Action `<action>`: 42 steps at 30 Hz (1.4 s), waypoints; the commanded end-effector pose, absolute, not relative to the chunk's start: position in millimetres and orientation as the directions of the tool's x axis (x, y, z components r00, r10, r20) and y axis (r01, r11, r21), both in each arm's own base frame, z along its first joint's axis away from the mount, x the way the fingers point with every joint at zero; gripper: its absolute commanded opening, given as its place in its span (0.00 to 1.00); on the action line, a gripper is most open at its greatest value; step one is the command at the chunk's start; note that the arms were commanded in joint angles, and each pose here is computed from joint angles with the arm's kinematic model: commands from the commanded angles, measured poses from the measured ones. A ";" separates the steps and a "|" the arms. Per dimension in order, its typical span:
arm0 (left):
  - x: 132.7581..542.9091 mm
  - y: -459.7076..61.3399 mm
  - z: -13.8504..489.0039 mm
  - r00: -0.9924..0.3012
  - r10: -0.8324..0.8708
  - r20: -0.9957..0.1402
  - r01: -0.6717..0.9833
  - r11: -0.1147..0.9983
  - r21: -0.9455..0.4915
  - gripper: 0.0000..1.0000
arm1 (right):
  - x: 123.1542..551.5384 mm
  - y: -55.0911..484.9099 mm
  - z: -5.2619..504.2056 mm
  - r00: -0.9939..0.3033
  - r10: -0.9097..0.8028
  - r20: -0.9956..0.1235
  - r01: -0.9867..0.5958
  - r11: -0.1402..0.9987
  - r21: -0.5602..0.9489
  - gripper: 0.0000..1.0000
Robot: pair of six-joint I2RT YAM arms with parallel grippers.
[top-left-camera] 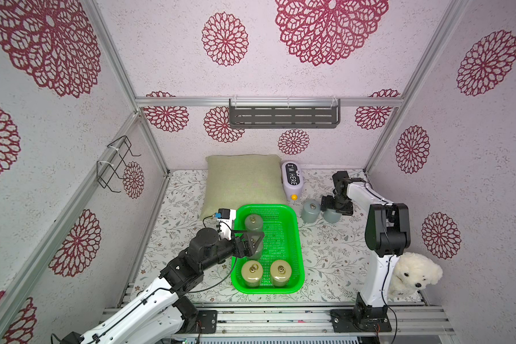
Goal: Take the tea canister out of the basket
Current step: Place the tea canister at the center of the board.
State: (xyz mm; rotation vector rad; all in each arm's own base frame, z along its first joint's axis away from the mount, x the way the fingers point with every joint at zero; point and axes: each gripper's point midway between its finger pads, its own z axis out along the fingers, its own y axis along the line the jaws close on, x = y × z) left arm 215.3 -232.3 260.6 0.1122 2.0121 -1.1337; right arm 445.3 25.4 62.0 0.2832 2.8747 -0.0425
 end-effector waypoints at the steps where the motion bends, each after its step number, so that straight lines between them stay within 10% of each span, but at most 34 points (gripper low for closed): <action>1: 214.0 -232.3 258.8 -0.670 -0.275 -0.690 0.436 0.607 -0.665 0.97 | 449.8 25.1 104.6 -0.917 0.209 -0.340 0.211 0.977 0.031 0.99; 14: 216.4 -224.3 254.0 -0.667 -0.272 -0.694 0.404 0.651 -0.643 0.97 | 414.3 39.8 174.6 -0.852 0.222 -0.475 0.198 0.975 0.100 0.99; 42: 181.6 -205.7 203.5 -0.828 -0.165 -0.536 0.266 0.726 -0.634 0.97 | 225.0 262.9 184.5 -0.827 -0.400 -0.395 -0.476 0.872 0.113 0.99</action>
